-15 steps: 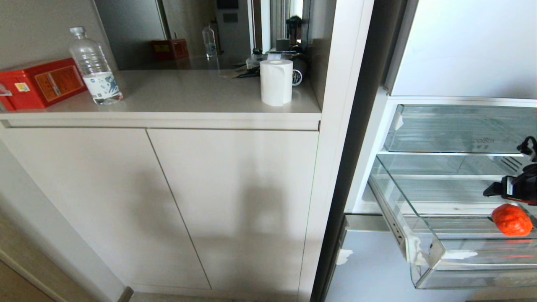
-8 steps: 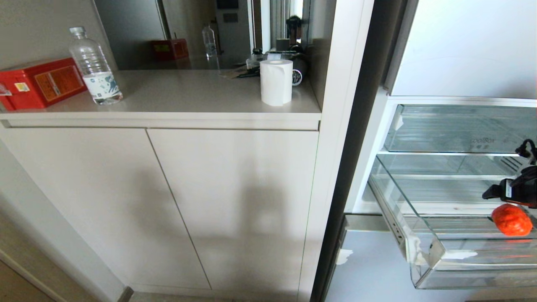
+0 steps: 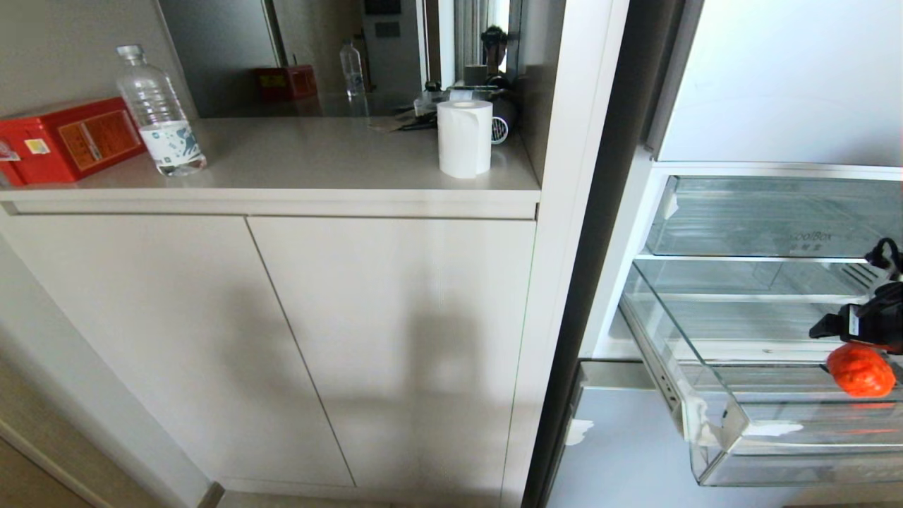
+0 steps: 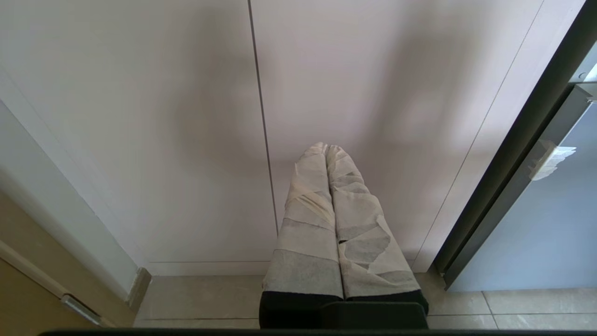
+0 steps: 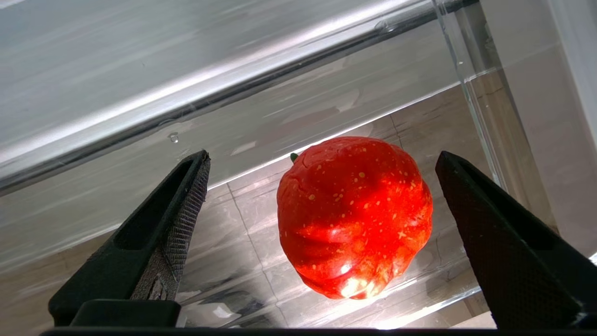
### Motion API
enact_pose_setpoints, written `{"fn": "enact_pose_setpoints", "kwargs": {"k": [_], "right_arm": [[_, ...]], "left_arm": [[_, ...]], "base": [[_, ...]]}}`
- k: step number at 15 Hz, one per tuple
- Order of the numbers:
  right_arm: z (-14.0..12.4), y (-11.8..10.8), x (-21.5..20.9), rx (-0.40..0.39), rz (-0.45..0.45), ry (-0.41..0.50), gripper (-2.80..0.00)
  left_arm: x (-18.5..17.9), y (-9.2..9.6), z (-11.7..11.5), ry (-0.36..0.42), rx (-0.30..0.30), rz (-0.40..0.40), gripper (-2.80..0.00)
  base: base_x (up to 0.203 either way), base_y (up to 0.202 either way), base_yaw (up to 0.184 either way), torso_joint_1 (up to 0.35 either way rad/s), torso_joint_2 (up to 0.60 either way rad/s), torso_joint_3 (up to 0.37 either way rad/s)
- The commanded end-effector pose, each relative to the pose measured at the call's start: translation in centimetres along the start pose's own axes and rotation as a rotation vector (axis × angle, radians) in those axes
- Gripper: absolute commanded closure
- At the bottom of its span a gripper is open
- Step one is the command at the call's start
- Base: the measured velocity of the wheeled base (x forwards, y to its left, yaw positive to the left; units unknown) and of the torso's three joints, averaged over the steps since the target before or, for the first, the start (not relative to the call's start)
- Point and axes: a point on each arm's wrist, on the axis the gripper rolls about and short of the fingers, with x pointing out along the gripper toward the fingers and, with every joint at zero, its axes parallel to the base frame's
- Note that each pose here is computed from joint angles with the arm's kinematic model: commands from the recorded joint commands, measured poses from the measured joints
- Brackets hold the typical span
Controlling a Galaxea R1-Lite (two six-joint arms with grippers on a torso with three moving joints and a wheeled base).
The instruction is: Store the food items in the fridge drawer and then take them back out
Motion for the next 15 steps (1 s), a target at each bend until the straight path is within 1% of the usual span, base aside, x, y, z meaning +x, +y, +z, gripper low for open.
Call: {"fn": "enact_pose_setpoints", "kwargs": {"k": [1,6,9,15], "right_arm": [[-0.2,0.0,0.3,0.000,0.002,0.013,-2.80],[-0.9,0.0,1.2,0.003,0.003,0.046,-2.80],[-1.4,-0.2,2.8,0.012,-0.001,0.081,-2.80],[-1.6,-0.3,2.9,0.017,-0.003,0.090,-2.80]], "left_arm": [[0.0,0.0,0.0,-0.002,0.000,0.000,0.00],[0.0,0.0,0.0,-0.002,0.001,0.000,0.00],[0.0,0.0,0.0,-0.002,0.001,0.000,0.00],[0.0,0.0,0.0,-0.002,0.001,0.000,0.00]], "base": [[0.000,0.000,0.000,0.000,0.00,0.000],[0.000,0.000,0.000,0.000,0.00,0.000],[0.000,0.000,0.000,0.000,0.00,0.000],[0.000,0.000,0.000,0.000,0.00,0.000]]}}
